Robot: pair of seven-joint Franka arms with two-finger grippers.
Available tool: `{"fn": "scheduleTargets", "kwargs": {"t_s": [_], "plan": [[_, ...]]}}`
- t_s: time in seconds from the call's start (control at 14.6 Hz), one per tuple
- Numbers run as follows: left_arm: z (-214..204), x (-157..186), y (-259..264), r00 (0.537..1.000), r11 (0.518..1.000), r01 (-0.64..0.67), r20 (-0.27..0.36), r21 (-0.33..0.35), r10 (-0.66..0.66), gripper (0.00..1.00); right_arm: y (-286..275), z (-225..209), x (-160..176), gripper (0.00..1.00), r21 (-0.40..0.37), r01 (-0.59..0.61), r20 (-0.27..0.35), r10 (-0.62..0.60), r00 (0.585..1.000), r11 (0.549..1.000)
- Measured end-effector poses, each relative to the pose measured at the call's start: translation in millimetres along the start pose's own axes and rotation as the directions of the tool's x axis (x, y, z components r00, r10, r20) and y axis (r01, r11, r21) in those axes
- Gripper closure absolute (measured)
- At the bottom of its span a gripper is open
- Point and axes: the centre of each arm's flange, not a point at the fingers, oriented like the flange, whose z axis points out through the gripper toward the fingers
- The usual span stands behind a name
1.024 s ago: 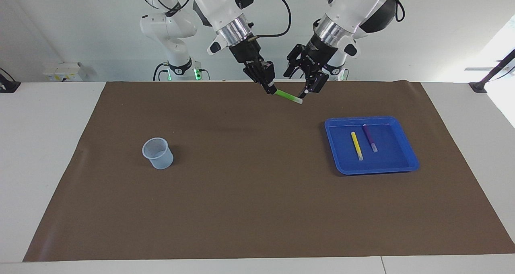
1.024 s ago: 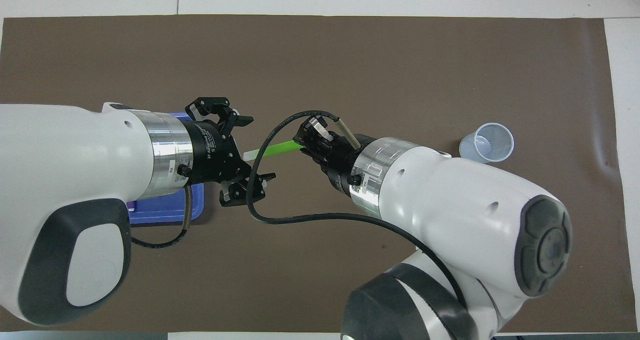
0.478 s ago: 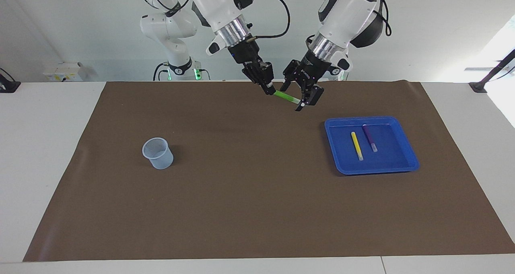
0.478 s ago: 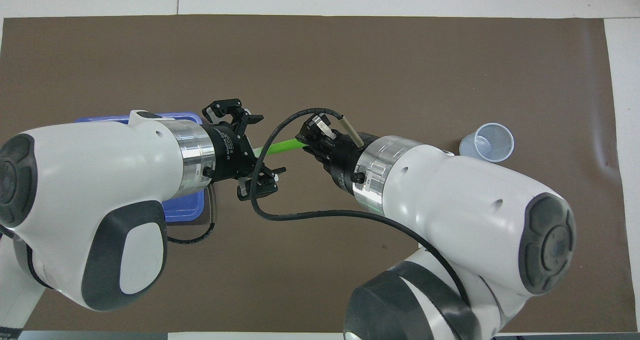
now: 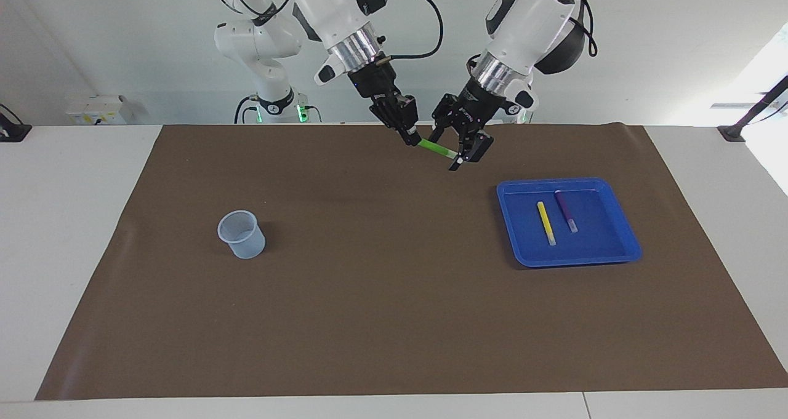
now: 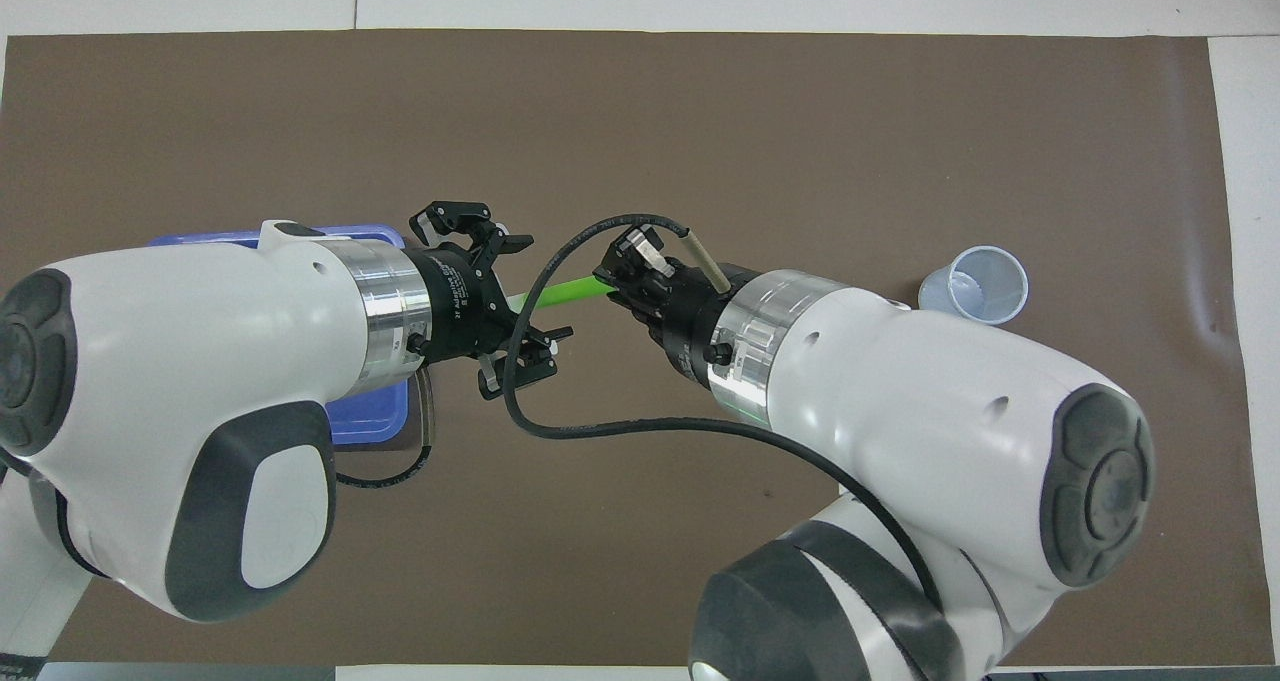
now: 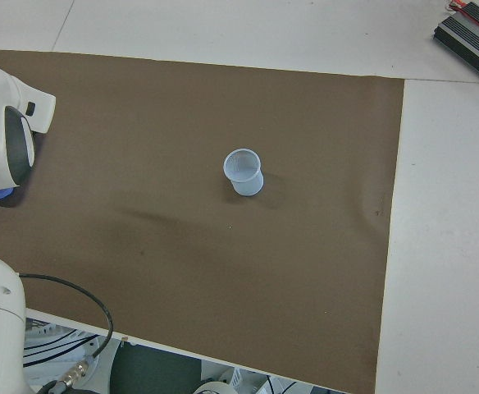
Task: Right arm passes pens to left for tray arrangement
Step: 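Grasp the green pen with the left gripper while the right gripper releases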
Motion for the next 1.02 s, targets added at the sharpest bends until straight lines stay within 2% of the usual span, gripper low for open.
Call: {"fn": "scheduleTargets", "kwargs": {"t_s": [0.07,0.14,0.2,0.41,0.48,0.96,1.02], "plan": [[0.0,0.0,-0.1,1.000,1.000,0.000,0.000,0.000,0.000,0.29,0.0,0.0,0.0,0.83,0.000,0.000,0.000,0.000,1.000,1.000],[0.1,-0.1,-0.1,1.000,1.000,0.000,0.000,0.000,0.000,0.30,0.0,0.0,0.0,0.83,0.000,0.000,0.000,0.000,1.000,1.000],[0.0,-0.1,-0.1,1.000,1.000,0.000,0.000,0.000,0.000,0.37,0.0,0.0,0.0,0.83,0.000,0.000,0.000,0.000,1.000,1.000],[0.9,-1.6,-2.4,1.000,1.000,-0.005,0.000,0.004,0.005,0.74,-1.1,-0.9,2.8,0.83,0.012,-0.003,-0.006,0.003,1.000,1.000],[1.1,-2.8,-4.2,1.000,1.000,-0.020,0.000,0.004,0.020,0.79,-0.6,-0.3,5.6,0.83,0.011,-0.003,-0.008,0.003,1.000,1.000],[0.6,-2.9,-3.8,1.000,1.000,-0.025,0.001,0.002,0.025,0.79,-0.4,-0.4,7.2,0.82,0.015,-0.011,0.001,0.011,1.000,1.000],[0.5,-2.9,-3.6,1.000,1.000,-0.023,0.002,0.002,0.023,0.79,-0.6,-0.7,7.3,0.78,0.019,-0.019,0.006,0.019,1.000,1.000]]}}
